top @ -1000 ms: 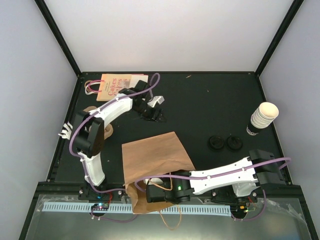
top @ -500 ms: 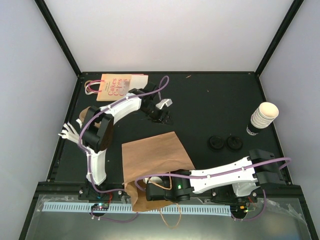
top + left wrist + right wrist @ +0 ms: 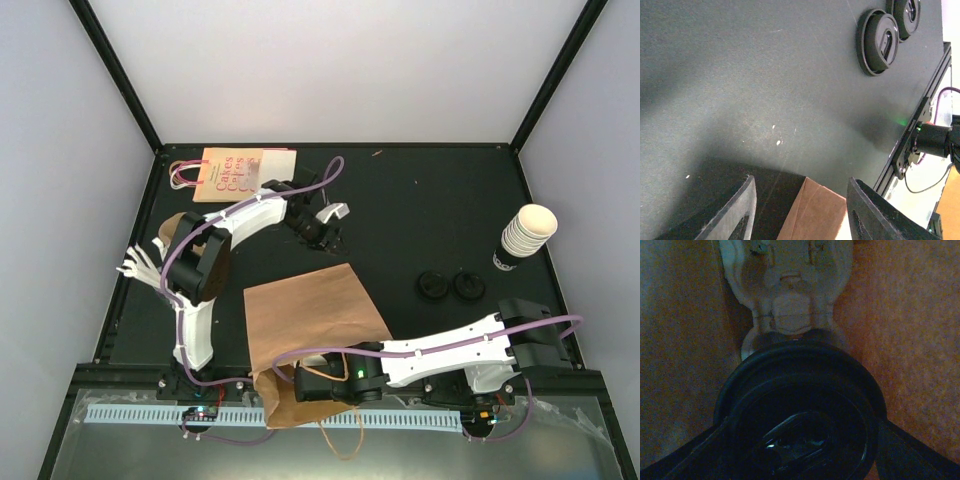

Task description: Pack the takeout coffee

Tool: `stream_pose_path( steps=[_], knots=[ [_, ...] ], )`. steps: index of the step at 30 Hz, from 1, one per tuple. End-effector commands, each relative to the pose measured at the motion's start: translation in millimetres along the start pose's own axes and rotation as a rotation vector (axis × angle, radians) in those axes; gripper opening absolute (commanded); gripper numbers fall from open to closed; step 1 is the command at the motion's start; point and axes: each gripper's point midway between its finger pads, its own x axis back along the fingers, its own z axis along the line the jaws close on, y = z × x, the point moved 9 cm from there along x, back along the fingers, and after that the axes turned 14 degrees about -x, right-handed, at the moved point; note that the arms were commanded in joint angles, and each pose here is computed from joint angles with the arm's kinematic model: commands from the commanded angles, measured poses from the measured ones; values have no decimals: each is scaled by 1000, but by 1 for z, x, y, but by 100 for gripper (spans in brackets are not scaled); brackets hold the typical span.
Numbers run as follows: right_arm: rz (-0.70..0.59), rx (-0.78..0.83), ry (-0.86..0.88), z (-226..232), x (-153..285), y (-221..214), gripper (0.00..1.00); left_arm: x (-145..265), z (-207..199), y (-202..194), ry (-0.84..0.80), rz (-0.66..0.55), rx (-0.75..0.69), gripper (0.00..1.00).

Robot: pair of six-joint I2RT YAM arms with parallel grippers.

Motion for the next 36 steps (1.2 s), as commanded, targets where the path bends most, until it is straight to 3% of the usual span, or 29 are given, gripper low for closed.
stream_pose_path(
  steps=[1,36],
  knots=[
    [-15,-41,-1,-5,-1,0,53,-8,-4,-4,-49,23,-25,52],
    [-24,-77,-22,-4,-30,-22,53,-26,-4,-17,-93,83,-14,47]
  ],
)
